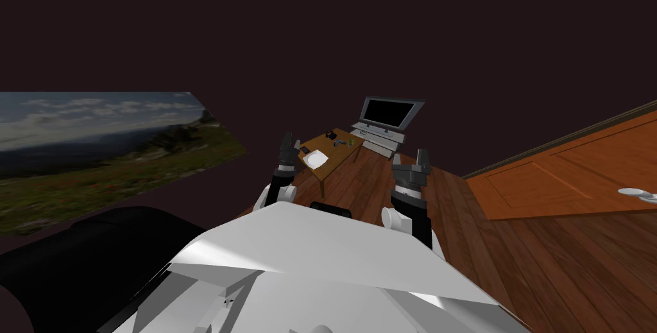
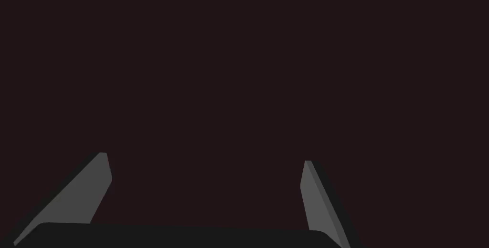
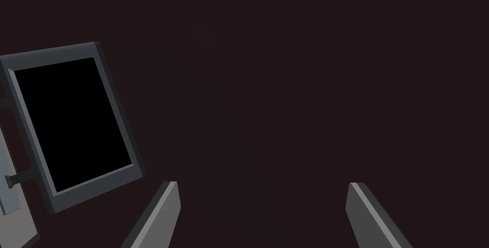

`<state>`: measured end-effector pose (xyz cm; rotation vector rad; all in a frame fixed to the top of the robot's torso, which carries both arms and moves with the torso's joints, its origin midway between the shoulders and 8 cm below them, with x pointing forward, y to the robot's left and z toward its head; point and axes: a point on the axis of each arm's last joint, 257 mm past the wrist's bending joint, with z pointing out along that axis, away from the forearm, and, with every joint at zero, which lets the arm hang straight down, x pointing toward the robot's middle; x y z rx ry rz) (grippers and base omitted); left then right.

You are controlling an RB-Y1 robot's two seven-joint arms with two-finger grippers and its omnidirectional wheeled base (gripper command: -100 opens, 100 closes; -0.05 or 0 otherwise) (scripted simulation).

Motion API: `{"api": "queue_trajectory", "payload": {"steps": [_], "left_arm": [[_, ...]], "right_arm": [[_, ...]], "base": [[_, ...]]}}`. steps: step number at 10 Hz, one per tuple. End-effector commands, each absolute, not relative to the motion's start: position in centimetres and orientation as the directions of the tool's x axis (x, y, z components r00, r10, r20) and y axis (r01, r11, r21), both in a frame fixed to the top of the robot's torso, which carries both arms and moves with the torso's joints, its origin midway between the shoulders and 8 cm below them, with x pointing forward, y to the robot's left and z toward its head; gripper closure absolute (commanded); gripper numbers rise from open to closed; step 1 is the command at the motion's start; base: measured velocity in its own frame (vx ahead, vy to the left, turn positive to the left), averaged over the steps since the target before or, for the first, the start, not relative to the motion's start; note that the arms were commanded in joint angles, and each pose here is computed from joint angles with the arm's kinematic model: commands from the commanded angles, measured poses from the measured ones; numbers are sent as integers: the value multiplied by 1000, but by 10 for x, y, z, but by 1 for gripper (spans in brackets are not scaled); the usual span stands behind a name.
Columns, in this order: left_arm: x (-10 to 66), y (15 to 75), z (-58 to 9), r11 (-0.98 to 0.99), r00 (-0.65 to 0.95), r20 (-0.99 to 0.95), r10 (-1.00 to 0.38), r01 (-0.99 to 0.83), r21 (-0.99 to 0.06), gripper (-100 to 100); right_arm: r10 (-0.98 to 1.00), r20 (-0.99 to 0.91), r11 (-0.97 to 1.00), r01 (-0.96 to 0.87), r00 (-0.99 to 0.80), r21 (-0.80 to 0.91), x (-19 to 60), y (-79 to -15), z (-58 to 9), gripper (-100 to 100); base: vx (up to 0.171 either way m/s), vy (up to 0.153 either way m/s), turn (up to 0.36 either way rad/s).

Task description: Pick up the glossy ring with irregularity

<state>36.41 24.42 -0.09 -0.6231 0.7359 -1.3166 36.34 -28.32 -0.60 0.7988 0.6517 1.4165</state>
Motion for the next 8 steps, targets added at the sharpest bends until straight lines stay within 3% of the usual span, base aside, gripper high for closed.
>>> {"api": "queue_trajectory", "payload": {"steps": [1,8], "left_arm": [[371,250,-15,152,85,-127,-988,593,-790,-100],[400,283,-85,116,79,-90,-993,444,-888,-100]], "right_arm": [[995,69,-17,-595,65,803,363,-283,-6,0],[995,69,-17,-595,65,803,363,-283,-6,0]], "base": [[24,-50,7],[33,-114,14]]}}
